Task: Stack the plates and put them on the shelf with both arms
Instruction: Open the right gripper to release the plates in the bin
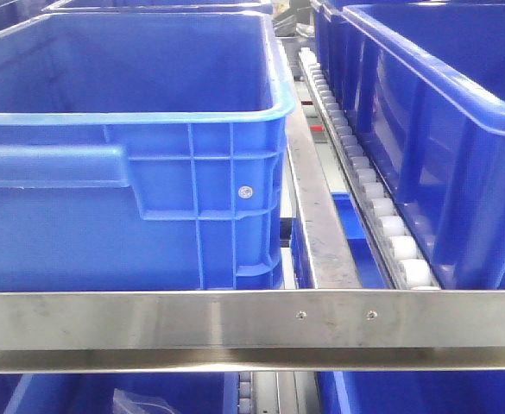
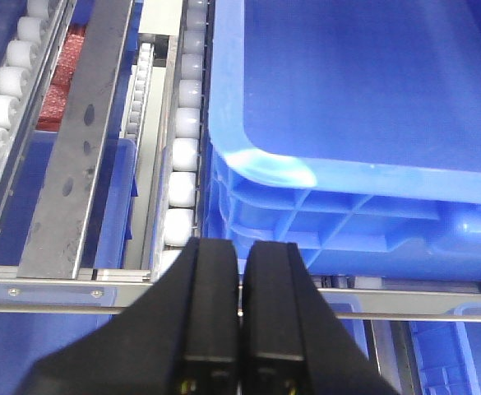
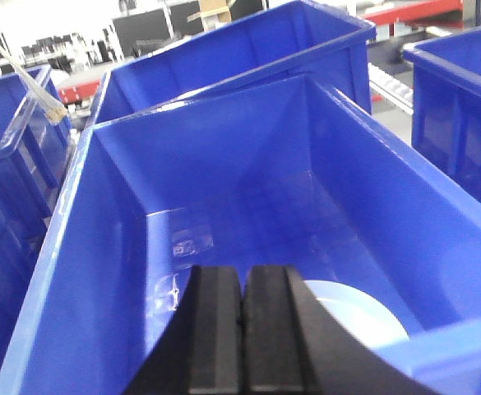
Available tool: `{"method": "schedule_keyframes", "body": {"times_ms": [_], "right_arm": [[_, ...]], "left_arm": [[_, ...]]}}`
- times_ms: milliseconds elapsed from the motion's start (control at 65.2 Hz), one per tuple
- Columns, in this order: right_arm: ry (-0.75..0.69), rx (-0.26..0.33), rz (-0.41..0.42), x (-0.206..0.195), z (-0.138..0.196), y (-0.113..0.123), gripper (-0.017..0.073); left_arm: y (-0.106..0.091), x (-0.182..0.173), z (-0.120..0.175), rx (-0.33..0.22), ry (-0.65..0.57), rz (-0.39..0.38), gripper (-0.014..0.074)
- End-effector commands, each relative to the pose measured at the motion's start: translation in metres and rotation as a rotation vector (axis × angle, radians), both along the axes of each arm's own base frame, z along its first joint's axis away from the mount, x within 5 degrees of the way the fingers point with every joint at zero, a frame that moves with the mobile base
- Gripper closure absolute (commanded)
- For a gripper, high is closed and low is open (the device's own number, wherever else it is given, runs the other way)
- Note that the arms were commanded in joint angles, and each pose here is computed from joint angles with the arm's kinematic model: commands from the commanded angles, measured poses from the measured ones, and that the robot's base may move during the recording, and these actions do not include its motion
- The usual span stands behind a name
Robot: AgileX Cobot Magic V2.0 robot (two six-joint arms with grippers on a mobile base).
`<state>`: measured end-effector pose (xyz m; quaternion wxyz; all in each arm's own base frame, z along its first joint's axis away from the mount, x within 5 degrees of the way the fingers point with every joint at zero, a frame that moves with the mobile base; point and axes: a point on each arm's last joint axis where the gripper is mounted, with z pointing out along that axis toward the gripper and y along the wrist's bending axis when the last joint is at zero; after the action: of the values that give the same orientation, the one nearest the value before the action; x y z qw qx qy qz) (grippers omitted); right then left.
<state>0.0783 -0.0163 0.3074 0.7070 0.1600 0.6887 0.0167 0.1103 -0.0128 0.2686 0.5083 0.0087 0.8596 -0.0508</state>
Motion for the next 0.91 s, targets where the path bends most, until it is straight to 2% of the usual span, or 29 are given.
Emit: {"method": "schedule_keyframes", "body": {"times_ms": [0,215,752,890], "right_arm": [[-0.105,-0.030,-0.002,-0.007,0.012,0.001,0.0504],[-0.060,-0.019,-0.006,-0.010,0.007,0.002,0.0504],[-0.054,-0.019,-0.006,-0.010,0.005,0.002,0.0504],[-0.103,-0.064,-0.007,-0.023,-0.013,0.004,0.0504]], "left_arm": [[-0.001,0.005,0.015,-0.015,-0.093,-0.004,0.0497],[-0.001,0.005,0.015,-0.015,-0.093,-0.004,0.0497],[-0.001,0.005,0.015,-0.015,-0.093,-0.004,0.0497],[-0.001,0.005,0.014,-0.015,-0.091,-0.003,0.0497]]}}
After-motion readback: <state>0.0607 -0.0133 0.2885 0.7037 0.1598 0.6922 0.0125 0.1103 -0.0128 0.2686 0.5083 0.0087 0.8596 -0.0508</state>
